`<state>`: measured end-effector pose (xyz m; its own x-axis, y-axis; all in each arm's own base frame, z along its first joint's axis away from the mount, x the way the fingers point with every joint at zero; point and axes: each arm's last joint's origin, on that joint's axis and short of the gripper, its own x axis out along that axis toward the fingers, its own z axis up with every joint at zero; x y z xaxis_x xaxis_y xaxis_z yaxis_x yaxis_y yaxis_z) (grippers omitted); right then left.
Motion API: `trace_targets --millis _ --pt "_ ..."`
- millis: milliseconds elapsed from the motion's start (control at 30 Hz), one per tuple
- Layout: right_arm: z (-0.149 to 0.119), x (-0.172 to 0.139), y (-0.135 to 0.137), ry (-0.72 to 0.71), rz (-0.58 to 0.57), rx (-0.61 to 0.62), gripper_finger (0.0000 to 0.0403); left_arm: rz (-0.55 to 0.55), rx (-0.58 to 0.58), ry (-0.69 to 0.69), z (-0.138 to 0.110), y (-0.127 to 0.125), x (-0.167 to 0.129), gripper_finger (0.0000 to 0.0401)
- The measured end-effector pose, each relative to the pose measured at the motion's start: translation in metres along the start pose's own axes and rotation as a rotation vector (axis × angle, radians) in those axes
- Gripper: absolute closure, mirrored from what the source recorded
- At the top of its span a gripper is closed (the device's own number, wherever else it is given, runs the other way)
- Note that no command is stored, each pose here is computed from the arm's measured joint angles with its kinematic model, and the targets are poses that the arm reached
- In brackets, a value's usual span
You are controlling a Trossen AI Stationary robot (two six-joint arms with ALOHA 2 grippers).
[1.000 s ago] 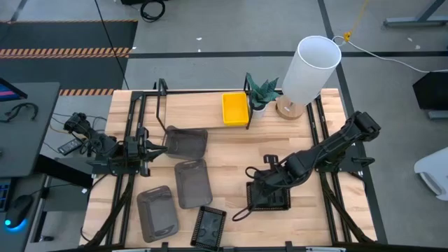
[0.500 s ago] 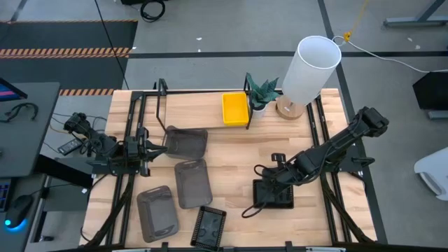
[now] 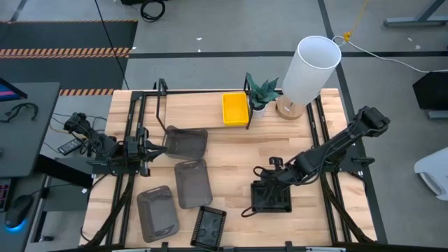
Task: Stack baskets on shelf by color
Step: Stack the top left black basket on top of the top right black basket, then stack the bottom black basket on top of the top black basket
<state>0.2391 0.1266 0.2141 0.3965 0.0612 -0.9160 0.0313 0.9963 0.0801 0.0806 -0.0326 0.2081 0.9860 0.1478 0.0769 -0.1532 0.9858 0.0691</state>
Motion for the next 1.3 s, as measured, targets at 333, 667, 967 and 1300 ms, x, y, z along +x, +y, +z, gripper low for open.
trace_targets --millis 333,667,967,1300 --pt "-0.002 0.004 -0.006 0.049 -0.033 -0.001 0.0391 0.000 -0.002 -0.002 0.000 0.000 0.000 0.0364" --pt "-0.002 0.004 -0.009 0.068 -0.049 0.024 0.0387 0.000 0.000 0.000 0.000 0.000 0.000 0.0370" --pt "-0.002 0.004 -0.009 0.068 -0.049 0.039 0.0333 0.000 0.000 0.000 0.000 0.000 0.000 0.0364" --pt "0.012 -0.006 -0.021 0.096 -0.008 0.116 0.0262 0.000 0.000 0.000 0.000 0.000 0.000 0.0371"
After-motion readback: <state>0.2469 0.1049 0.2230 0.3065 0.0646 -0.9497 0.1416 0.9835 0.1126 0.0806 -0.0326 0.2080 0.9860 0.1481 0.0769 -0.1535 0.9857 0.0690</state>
